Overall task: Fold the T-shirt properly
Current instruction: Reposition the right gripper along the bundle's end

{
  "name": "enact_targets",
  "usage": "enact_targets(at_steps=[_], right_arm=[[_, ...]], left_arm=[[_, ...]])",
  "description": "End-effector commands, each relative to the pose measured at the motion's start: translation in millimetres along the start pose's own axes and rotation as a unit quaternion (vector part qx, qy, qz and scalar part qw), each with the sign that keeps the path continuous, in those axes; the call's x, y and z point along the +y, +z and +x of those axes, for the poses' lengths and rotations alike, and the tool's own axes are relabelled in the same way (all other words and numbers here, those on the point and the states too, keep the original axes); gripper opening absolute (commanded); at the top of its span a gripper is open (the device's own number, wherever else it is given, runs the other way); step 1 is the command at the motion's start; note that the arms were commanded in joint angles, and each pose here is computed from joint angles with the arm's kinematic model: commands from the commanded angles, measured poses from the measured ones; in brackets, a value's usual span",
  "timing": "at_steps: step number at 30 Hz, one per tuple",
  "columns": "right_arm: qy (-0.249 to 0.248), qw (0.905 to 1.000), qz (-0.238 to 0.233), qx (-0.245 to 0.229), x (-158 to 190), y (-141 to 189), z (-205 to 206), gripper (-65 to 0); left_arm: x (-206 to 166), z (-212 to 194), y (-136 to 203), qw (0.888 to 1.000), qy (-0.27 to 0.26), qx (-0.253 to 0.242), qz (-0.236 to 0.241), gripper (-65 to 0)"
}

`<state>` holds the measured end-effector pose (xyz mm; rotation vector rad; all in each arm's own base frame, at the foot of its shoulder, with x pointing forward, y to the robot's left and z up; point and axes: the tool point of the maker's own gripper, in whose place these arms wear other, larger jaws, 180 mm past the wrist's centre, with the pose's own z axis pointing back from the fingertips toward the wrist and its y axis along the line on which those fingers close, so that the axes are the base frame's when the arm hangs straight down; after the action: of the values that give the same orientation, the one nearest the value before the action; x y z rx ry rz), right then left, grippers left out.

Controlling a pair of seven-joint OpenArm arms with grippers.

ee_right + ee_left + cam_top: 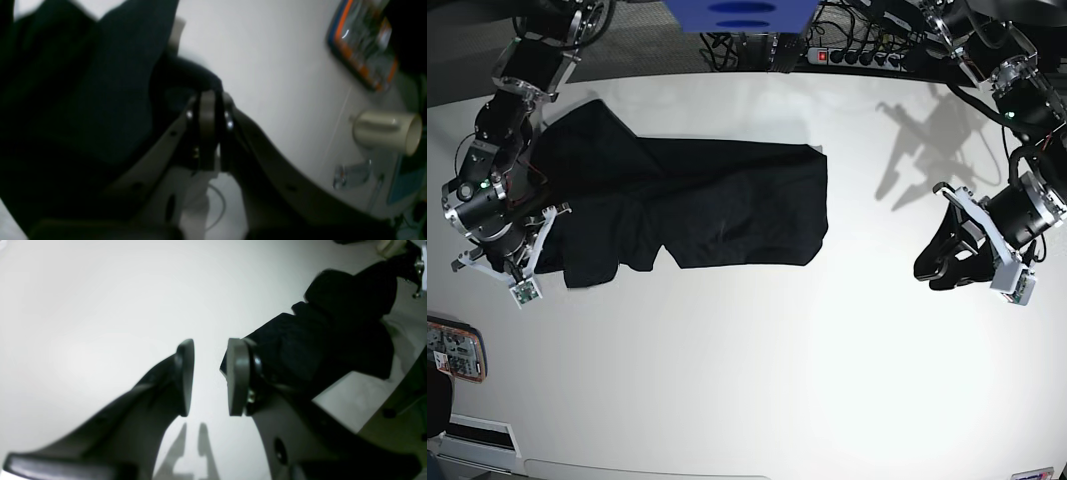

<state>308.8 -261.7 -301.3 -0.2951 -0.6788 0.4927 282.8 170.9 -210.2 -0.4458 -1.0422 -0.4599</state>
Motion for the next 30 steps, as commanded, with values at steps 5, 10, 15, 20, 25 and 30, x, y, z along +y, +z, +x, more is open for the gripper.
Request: enact_targets(at_steps=[5, 10, 15, 20, 25, 30], right_arm=[[-0.024, 0.9991, -0.018, -0.030, -17.0, 5.1, -4.5, -65.0], [-0.046, 0.9987, -0.003, -0.022, -11.1, -3.8, -26.8, -65.0], [-0.037, 0.9991, 0.021, 0.000, 10.5, -5.1, -48.3, -65.0], [-0.038, 0.9990, 0.024, -0.003, 11.7, -7.2, -47.3, -65.0], [-0.037, 0.9986, 0.026, -0.028, 13.5, -6.9, -40.2, -65.0], [-0.039, 0.9982, 0.032, -0.034, 18.0, -5.9, -42.6, -53.2]], left_arm=[[-0.7, 13.4, 2.1, 1.000, -0.015, -0.017, -0.002, -48.3], [-1.7, 13.7, 1.1, 1.000, -0.015, -0.018, -0.004, -48.3], [-2.6, 10.8, 1.2, 1.000, -0.013, -0.015, -0.005, -48.6], [-1.6, 11.0, 2.1, 1.000, -0.012, -0.016, -0.003, -48.5], [-2.7, 10.8, 1.2, 1.000, -0.013, -0.015, -0.005, -48.3], [-2.2, 11.8, 1.4, 1.000, -0.015, -0.016, -0.004, -48.3]])
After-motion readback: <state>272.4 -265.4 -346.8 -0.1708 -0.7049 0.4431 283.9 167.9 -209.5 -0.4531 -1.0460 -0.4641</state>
